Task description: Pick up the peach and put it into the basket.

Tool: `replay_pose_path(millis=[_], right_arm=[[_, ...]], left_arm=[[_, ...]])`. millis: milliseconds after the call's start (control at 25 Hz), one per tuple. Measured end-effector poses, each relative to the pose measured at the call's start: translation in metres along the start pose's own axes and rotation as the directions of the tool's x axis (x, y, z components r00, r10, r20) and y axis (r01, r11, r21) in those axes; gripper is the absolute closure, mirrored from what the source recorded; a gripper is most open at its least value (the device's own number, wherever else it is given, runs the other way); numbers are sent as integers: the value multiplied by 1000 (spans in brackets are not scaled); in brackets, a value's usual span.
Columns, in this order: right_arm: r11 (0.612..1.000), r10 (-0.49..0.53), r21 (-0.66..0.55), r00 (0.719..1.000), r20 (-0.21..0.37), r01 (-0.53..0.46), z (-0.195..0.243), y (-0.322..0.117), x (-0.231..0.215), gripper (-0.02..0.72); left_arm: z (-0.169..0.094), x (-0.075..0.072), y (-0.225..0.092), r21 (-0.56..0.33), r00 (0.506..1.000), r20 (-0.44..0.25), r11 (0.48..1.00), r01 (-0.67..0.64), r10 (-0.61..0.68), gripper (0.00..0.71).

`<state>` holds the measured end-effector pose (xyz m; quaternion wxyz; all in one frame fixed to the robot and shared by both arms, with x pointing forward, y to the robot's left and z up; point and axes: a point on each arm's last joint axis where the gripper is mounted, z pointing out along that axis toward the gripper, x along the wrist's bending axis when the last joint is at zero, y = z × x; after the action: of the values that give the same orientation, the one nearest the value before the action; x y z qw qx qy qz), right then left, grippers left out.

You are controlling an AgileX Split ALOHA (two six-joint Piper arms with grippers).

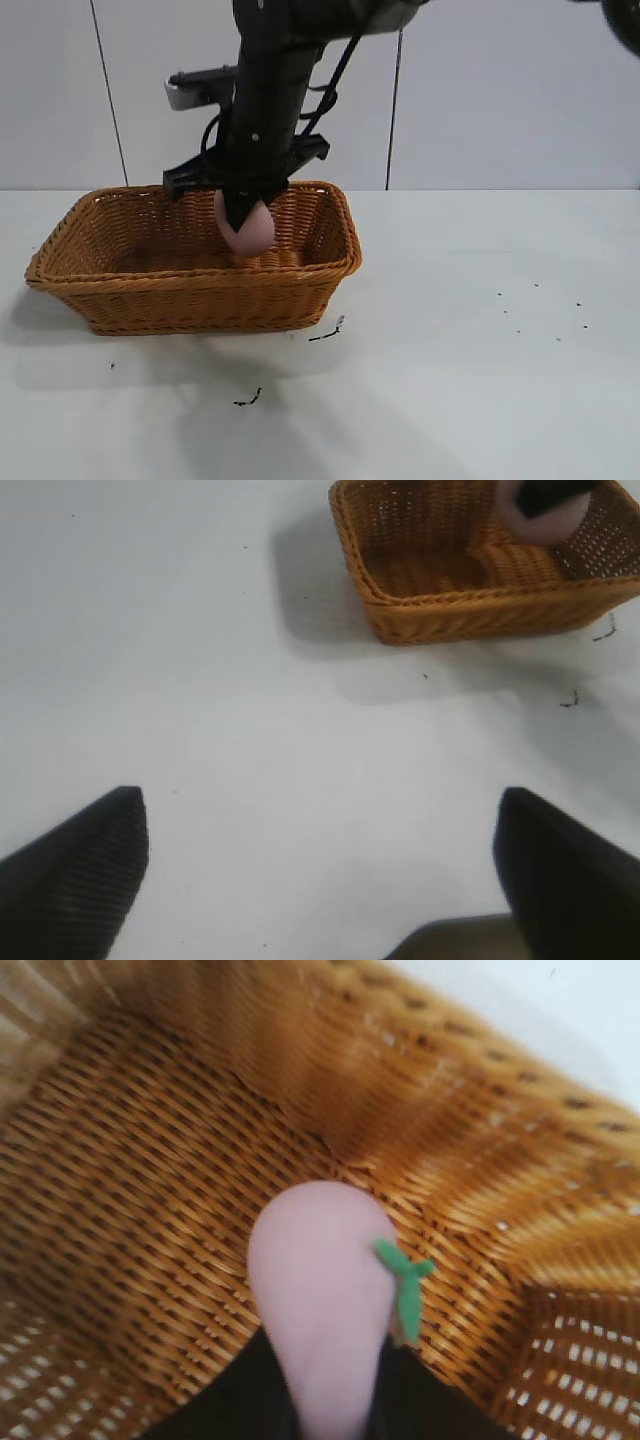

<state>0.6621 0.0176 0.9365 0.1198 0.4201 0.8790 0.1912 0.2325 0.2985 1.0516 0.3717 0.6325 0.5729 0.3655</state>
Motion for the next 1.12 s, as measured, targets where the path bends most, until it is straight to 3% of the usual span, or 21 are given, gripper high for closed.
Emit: replay_pose_path(millis=[120, 360, 640, 760, 960, 1120], right_arm=[[999, 1, -36, 1000, 1, -1, -18, 7, -1, 23], [989, 22, -144, 1000, 10, -20, -75, 23, -12, 15], [973, 171, -174, 981, 87, -154, -109, 16, -97, 14], [955, 274, -157, 951, 142, -251, -113, -2, -155, 14], [900, 434, -139, 870, 235, -412, -127, -46, -248, 14], [857, 513, -111, 811, 281, -503, -137, -78, -291, 14]], left_arm=[[0, 0, 0, 0, 1000, 0, 1000, 0, 0, 18], [0, 0, 0, 0, 1000, 0, 1000, 0, 0, 18], [0, 0, 0, 0, 1000, 0, 1000, 0, 0, 18], [0, 0, 0, 0, 1000, 0, 1000, 0, 0, 18], [0, 0, 0, 0, 1000, 0, 1000, 0, 0, 18], [0, 0, 0, 0, 1000, 0, 1000, 0, 0, 18]])
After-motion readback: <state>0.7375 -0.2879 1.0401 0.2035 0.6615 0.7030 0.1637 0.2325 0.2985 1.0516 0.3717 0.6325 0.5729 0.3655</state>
